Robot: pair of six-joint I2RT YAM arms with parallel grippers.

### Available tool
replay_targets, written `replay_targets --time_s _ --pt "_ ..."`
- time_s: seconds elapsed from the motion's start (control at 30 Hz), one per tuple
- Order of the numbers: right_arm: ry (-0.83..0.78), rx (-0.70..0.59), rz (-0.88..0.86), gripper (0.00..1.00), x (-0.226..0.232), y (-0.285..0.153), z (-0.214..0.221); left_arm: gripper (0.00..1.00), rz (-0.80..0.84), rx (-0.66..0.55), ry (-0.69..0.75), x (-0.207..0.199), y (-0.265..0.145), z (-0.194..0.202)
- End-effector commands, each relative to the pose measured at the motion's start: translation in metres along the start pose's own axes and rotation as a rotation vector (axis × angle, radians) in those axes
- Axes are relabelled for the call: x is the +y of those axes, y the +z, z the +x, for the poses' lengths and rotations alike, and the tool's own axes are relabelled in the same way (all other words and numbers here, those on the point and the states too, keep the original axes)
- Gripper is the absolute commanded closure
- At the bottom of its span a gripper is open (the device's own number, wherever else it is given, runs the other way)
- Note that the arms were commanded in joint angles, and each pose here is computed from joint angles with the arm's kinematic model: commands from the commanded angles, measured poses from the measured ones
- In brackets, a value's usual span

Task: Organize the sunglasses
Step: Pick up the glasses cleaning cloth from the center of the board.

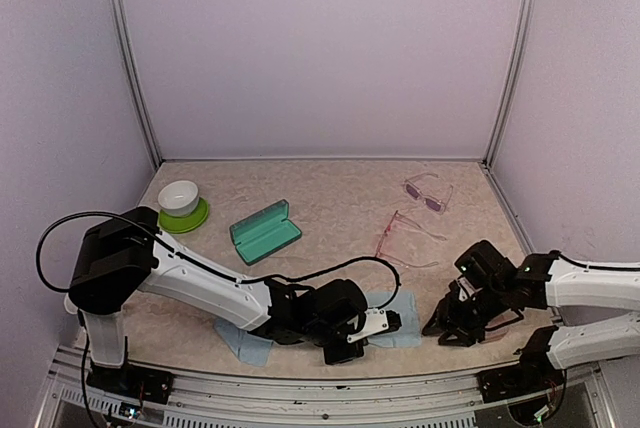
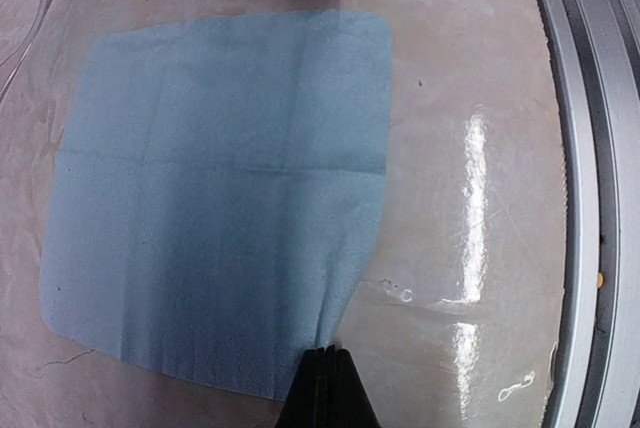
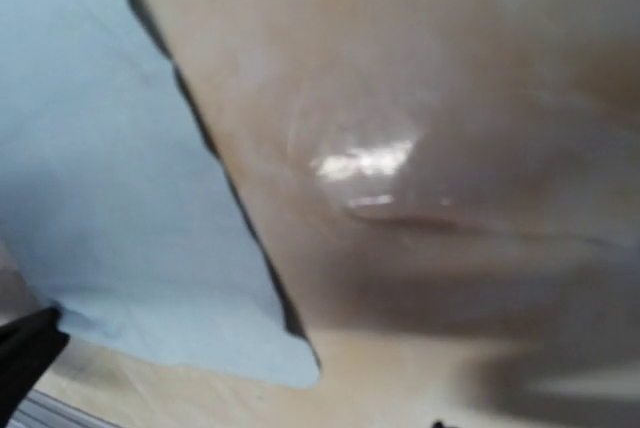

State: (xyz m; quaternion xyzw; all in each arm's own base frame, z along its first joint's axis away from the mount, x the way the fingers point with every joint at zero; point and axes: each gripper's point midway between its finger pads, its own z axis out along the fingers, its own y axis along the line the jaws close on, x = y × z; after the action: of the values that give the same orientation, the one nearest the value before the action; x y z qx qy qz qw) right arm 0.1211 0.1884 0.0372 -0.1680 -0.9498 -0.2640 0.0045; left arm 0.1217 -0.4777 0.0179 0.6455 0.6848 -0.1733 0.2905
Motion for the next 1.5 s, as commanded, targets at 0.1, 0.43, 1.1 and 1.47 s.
replay_targets --time_s 0.1,0.43,1.1,1.47 --pt "-0.032 0.039 0.037 0.57 0.012 0.017 0.003 1.0 0.023 -0.027 -0.027 -0.004 -0.008 -0.006" --pt "-0.051 0.068 0.074 0.61 0.012 0.025 0.008 1.0 0.051 -0.066 -0.103 -0.005 -0.011 -0.009" --pt "-0.071 0.077 0.158 0.84 0.003 0.037 0.007 1.0 0.059 -0.055 -0.118 -0.006 -0.007 -0.002" --pt "-0.087 0.063 0.162 1.0 0.004 0.031 0.006 1.0 0.069 -0.057 -0.127 -0.009 -0.012 -0.007"
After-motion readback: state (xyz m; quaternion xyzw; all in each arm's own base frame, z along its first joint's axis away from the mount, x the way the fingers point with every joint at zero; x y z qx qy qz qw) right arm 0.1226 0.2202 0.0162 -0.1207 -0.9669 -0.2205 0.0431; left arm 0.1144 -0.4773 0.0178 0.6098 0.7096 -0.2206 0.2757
